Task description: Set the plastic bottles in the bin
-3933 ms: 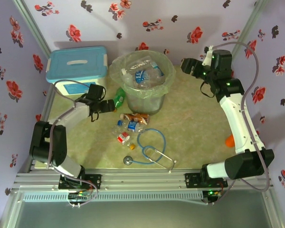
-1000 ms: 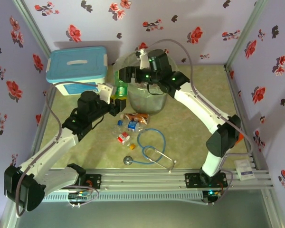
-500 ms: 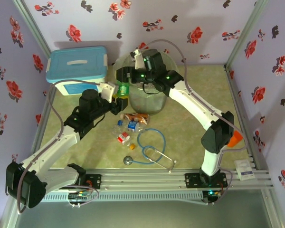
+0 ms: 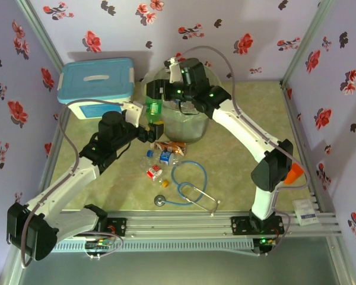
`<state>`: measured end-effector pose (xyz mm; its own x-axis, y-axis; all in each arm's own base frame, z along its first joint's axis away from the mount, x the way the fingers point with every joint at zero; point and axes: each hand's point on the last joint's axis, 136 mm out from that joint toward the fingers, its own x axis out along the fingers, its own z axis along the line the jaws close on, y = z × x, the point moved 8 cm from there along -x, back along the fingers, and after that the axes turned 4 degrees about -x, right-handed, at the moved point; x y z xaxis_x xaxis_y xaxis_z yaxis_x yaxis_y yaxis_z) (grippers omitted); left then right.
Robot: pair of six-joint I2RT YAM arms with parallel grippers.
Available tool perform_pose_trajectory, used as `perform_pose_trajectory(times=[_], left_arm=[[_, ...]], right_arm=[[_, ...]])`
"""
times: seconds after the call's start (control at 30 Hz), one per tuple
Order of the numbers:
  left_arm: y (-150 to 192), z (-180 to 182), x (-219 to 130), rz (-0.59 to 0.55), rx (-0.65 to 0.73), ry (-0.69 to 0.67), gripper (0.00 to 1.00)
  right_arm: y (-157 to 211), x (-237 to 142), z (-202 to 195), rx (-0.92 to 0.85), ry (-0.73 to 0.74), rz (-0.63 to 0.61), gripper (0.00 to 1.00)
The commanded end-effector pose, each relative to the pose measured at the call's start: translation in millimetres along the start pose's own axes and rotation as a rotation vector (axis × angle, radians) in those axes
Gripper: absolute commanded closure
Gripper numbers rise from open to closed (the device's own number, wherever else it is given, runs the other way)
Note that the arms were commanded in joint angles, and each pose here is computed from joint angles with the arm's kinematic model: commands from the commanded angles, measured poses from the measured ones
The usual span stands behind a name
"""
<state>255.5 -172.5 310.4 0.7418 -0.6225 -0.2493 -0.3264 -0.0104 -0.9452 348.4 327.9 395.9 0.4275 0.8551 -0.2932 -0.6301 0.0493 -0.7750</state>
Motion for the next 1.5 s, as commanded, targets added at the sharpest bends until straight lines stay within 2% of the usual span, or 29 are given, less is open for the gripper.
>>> perform_pose_trajectory(times=[0.0, 0.23, 0.4, 0.5, 0.63, 0.73, 0.97, 1.23, 1.47], left_arm=[[-24.0, -1.7, -8.4, -0.080, -0.046, -0.038, 0.01], [-39.3, 6.7, 12.8, -0.097, -0.162, -0.121, 0.01], [-51.5, 13.7, 36.0, -0.099, -0.187, -0.179, 0.01], [-51.9, 20.3, 50.8, -0.070, -0.195, -0.212, 0.00], [-47.1, 37.0, 66.0, -0.030, -0.255, -0.263, 0.00], [-43.0, 43.4, 73.5, 0.014, -0.263, -0.282, 0.00], [-36.9, 50.0, 79.1, 0.042, -0.262, -0.301, 0.00], [-31.1, 51.9, 79.0, 0.063, -0.269, -0.310, 0.00], [-21.5, 53.0, 76.5, 0.079, -0.284, -0.316, 0.00]], right_arm=[[-47.3, -26.5, -8.5, -0.033, 0.039, -0.203, 0.54], [-113.4, -76.2, -45.9, -0.006, 0.075, -0.412, 0.56], [-132.1, -106.6, -70.3, -0.046, 0.215, -0.516, 0.57], [-134.8, -120.5, -83.9, -0.095, 0.324, -0.529, 0.57], [-129.2, -133.1, -96.7, -0.230, 0.543, -0.484, 0.59], [-122.7, -133.6, -104.1, -0.295, 0.620, -0.425, 0.59], [-106.6, -126.2, -111.5, -0.357, 0.666, -0.257, 0.61], [-79.1, -88.2, -120.9, -0.445, 0.678, -0.022, 0.61], [-56.3, -63.4, -142.4, -0.392, 0.695, 0.083, 0.61]])
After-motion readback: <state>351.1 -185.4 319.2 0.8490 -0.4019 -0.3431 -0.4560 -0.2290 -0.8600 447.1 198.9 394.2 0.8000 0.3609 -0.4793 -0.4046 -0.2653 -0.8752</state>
